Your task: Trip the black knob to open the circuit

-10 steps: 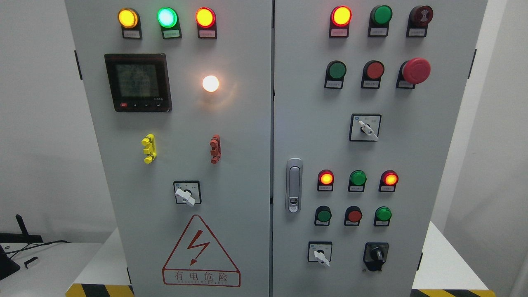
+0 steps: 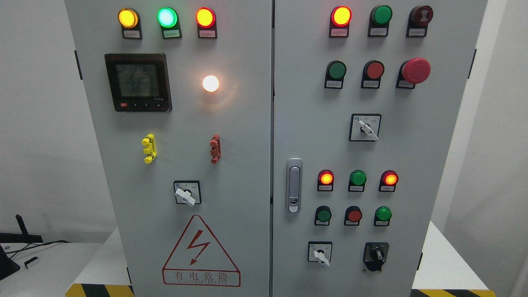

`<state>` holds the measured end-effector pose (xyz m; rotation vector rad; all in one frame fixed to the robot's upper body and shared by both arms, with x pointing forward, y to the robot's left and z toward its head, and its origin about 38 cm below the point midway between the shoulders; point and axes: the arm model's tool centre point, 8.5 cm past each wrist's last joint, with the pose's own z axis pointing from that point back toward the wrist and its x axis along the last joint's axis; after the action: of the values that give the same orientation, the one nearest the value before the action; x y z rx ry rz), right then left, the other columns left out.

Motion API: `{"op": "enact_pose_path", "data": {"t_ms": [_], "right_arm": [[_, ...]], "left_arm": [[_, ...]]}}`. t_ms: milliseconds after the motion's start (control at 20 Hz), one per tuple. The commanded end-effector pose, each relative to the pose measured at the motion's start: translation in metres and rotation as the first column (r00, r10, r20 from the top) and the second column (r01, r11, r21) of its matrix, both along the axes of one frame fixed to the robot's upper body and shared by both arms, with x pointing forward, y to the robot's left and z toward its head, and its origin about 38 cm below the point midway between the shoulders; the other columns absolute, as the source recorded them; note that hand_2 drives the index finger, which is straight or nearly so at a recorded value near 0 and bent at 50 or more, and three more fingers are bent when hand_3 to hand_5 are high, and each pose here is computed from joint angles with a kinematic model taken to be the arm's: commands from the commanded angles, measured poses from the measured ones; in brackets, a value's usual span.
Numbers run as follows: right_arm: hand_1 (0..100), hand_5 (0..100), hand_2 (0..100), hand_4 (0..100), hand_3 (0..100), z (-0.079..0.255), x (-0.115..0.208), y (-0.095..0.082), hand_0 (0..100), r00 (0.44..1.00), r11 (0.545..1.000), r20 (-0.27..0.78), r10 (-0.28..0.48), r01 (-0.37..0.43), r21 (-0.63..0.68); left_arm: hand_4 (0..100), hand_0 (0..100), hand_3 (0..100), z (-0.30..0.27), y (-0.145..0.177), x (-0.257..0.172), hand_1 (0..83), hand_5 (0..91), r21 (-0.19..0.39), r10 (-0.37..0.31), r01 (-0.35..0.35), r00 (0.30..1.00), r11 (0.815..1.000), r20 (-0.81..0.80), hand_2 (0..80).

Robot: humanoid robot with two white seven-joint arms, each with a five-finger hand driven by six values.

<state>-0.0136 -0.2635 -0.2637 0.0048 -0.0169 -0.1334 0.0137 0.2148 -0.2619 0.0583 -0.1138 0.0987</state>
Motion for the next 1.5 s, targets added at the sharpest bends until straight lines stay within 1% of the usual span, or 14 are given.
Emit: {"op": "enact_pose_path", "data": {"t_ms": [0, 100, 351, 551, 701, 752, 852, 902, 1002, 1052, 1102, 1253, 1353, 1453], "right_arm": [[8, 0, 0, 0, 0, 0.000, 0.001, 0.003, 29, 1.000, 1.000, 0.014, -0.006, 0.006, 0.007], [9, 0, 0, 0, 0, 0.000, 0.011, 0.006, 29, 0.999, 1.000, 0.052, -0.005, 0.005, 0.011], [11, 0, 0, 0, 0, 0.006, 0.021, 0.003, 29, 0.985, 1.000, 0.175, 0.006, -0.006, -0.003], [18, 1, 0, 4, 0, 0.013, 0.032, 0.004, 28, 0.950, 1.000, 0.312, 0.016, -0.008, -0.027], [23, 2, 0, 4, 0, 0.017, 0.037, 0.007, 29, 0.914, 0.999, 0.402, 0.049, -0.036, -0.039], [24, 5, 0, 8, 1, 0.019, 0.037, 0.007, 29, 0.902, 0.998, 0.429, 0.055, -0.039, -0.046], [26, 14, 0, 22, 21, 0.026, 0.040, 0.004, 31, 0.865, 0.996, 0.496, 0.069, -0.031, -0.085], [27, 16, 0, 26, 26, 0.031, 0.038, 0.001, 31, 0.850, 0.995, 0.522, 0.076, -0.028, -0.099], [33, 26, 1, 30, 36, 0.044, 0.041, -0.003, 33, 0.810, 0.993, 0.580, 0.084, -0.022, -0.113], [34, 29, 3, 32, 38, 0.050, 0.043, -0.003, 34, 0.787, 0.993, 0.611, 0.086, -0.019, -0.115], [36, 36, 8, 35, 40, 0.057, 0.045, -0.006, 36, 0.757, 0.993, 0.647, 0.087, -0.010, -0.122], [39, 50, 17, 44, 48, 0.076, 0.053, -0.009, 39, 0.652, 0.991, 0.751, 0.102, 0.001, -0.136], [41, 56, 22, 49, 54, 0.085, 0.057, -0.018, 40, 0.581, 0.988, 0.804, 0.126, 0.002, -0.157], [42, 58, 26, 52, 56, 0.098, 0.060, -0.018, 41, 0.491, 0.986, 0.860, 0.140, 0.010, -0.166]], "left_arm": [[0, 12, 0, 0.000, 0.001, 0.000, 38.9, 0.0, 0.002, 0.005, -0.005, 1.000, 1.000, 0.001, 0.0], [0, 12, 0, 0.000, 0.001, 0.000, 38.9, 0.0, 0.002, 0.005, -0.005, 1.000, 1.000, 0.001, 0.0], [0, 12, 0, 0.000, 0.000, 0.000, 38.9, 0.0, 0.000, 0.005, -0.005, 1.000, 1.000, 0.001, 0.0], [0, 12, 0, 0.000, 0.000, 0.000, 38.9, 0.0, 0.000, 0.005, -0.005, 1.000, 1.000, 0.001, 0.0], [0, 12, 0, 0.000, 0.000, 0.000, 38.9, 0.0, 0.000, 0.005, -0.005, 1.000, 1.000, 0.001, 0.0], [0, 12, 0, 0.000, 0.000, 0.000, 38.9, 0.0, 0.000, 0.005, -0.005, 1.000, 1.000, 0.001, 0.0], [0, 12, 0, 0.000, 0.000, 0.000, 38.9, 0.0, 0.000, 0.005, -0.005, 1.000, 1.000, 0.001, 0.0], [0, 12, 0, 0.000, 0.000, 0.000, 38.9, 0.0, 0.000, 0.005, -0.005, 1.000, 1.000, 0.001, 0.0], [0, 12, 0, 0.000, 0.001, 0.000, 38.9, 0.0, 0.002, 0.005, -0.005, 1.000, 1.000, 0.001, 0.0], [0, 12, 0, 0.000, 0.000, 0.000, 38.9, 0.0, 0.000, 0.005, -0.005, 1.000, 1.000, 0.001, 0.0], [0, 12, 0, 0.000, 0.001, 0.000, 38.9, 0.0, 0.002, 0.005, -0.005, 1.000, 1.000, 0.001, 0.0], [0, 12, 0, 0.000, 0.000, 0.001, 38.9, 0.0, 0.000, 0.005, -0.005, 1.000, 1.000, 0.002, 0.0], [0, 12, 0, 0.000, 0.001, 0.000, 38.9, 0.0, 0.002, 0.005, -0.005, 1.000, 1.000, 0.001, 0.0], [0, 12, 0, 0.000, 0.001, 0.000, 38.9, 0.0, 0.002, 0.005, -0.005, 1.000, 1.000, 0.001, 0.0]]}}
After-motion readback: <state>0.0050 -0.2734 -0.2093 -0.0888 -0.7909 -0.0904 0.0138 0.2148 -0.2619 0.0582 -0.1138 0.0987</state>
